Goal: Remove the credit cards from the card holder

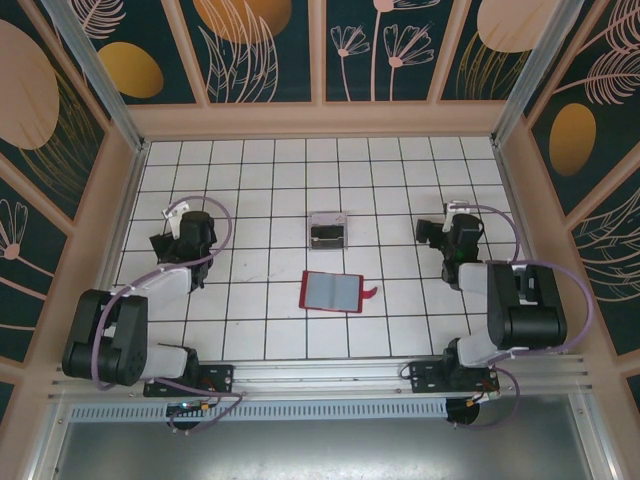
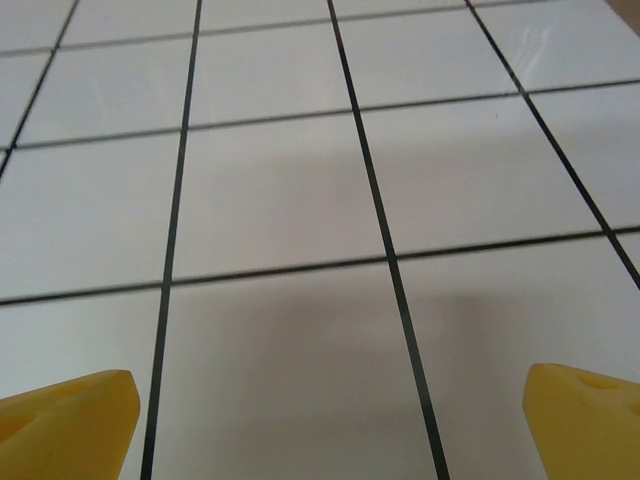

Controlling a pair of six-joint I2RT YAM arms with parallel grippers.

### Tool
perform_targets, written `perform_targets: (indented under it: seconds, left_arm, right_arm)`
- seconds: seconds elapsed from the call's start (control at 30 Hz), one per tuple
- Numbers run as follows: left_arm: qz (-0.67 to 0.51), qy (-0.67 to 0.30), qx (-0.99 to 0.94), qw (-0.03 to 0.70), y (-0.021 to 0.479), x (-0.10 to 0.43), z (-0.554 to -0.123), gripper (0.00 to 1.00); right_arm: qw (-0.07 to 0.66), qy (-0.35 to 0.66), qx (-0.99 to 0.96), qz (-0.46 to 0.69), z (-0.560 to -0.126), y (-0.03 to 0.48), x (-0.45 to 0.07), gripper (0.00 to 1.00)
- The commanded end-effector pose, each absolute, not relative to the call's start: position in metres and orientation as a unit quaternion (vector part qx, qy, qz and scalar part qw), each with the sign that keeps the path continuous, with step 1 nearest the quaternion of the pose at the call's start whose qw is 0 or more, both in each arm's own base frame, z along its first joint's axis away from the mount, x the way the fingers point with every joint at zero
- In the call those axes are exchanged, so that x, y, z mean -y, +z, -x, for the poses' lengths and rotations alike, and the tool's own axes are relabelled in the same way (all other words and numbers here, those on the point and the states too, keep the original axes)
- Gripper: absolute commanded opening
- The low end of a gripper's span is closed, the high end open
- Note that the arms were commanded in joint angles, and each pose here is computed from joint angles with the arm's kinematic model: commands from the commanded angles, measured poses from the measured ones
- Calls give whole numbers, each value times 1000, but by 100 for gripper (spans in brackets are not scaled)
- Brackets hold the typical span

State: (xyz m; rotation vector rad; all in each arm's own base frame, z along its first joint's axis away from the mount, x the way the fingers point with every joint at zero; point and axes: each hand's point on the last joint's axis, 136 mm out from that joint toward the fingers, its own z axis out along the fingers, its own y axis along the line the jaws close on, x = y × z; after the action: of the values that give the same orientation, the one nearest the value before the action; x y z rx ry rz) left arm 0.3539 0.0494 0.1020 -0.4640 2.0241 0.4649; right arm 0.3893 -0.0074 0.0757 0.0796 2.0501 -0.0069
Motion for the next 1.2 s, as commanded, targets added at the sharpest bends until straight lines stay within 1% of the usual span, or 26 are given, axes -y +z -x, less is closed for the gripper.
perform_targets:
  seconds: [0.0,0.03,0.23,0.37,0.53,0.7,0.97,1.1,1.17]
  left_arm:
    - [184,207,-786,553,122,-59,-362,99]
    - [184,203,-781,561,124,-61,-361,99]
    - [177,142,-737,637,147,-53,-361,99]
    - [169,116,-722,661,154,-47,-368,99]
    - [146,101,-738,651,141,-41,-381,99]
    - [129,89,-740,654,140,-36,-383,98]
    - [110,75,-740,660,141,-29,-381,98]
    - [87,41,-721,686,141,-23,-372,99]
    - [84,42,-734,672,135,-23,-374,99]
  right_arm:
    - [598,7,-800,-47,-410,114,7,99]
    - [596,7,-802,-49,-410,113,7,99]
    - [644,15,-763,-49,-385,127,8,99]
    - [655,19,-753,-59,-377,122,14,99]
    - [654,19,-754,-58,-377,122,14,99]
    - [654,19,-754,-58,-377,121,14,99]
    - [655,19,-753,-58,-377,122,14,99]
    - [654,19,-754,-58,-377,122,14,99]
    - [654,19,-754,-58,-377,121,14,99]
